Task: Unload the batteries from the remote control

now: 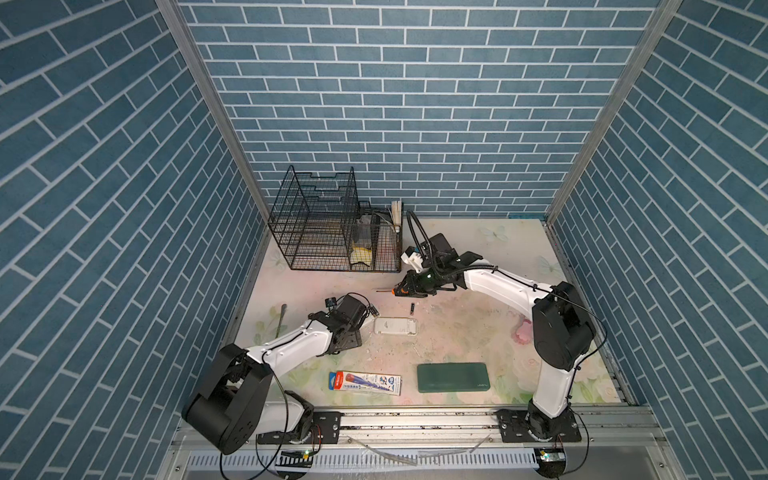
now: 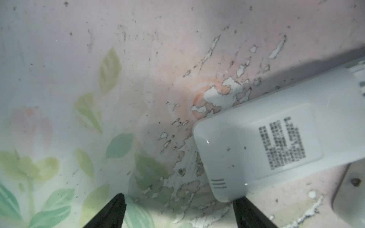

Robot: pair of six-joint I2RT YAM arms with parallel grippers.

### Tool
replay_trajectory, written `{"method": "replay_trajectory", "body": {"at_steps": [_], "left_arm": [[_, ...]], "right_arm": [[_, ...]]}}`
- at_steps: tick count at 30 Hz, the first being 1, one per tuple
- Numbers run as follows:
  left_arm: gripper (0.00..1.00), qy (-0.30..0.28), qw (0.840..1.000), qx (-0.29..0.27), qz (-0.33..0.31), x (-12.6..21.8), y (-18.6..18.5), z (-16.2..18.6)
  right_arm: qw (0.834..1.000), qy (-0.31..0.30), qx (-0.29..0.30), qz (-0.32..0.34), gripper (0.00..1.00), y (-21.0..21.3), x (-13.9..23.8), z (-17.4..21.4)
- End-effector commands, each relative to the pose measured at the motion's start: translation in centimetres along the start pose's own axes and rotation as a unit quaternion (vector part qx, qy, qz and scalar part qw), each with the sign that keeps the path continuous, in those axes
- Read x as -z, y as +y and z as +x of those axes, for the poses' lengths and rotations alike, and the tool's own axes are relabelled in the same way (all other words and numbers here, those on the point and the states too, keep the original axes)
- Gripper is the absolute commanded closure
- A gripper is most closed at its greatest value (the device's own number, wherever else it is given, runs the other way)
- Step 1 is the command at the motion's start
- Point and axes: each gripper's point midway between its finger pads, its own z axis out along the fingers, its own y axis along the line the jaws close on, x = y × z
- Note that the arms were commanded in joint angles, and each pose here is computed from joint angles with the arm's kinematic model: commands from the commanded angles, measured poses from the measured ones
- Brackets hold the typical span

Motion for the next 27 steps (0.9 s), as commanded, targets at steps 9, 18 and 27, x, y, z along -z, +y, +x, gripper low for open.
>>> {"method": "replay_trajectory", "body": {"at_steps": [9, 18, 27], "left_arm": [[0.16, -0.010, 0.997, 0.067, 0.040, 0.1, 0.1, -5.1], [0.20, -0.003, 0.989, 0.090, 0.121, 1.9, -2.2, -6.8], [0.21, 0.011, 0.979, 0.112, 0.167, 1.8, -4.0, -6.7]], "right_arm": [[0.996, 0.037, 0.076, 0.014, 1.00, -0.1, 1.8, 3.1], [0.985, 0.053, 0.155, 0.053, 1.00, -1.9, 1.1, 4.8], [0.975, 0.045, 0.205, 0.069, 1.00, -2.1, 0.6, 4.1]]}}
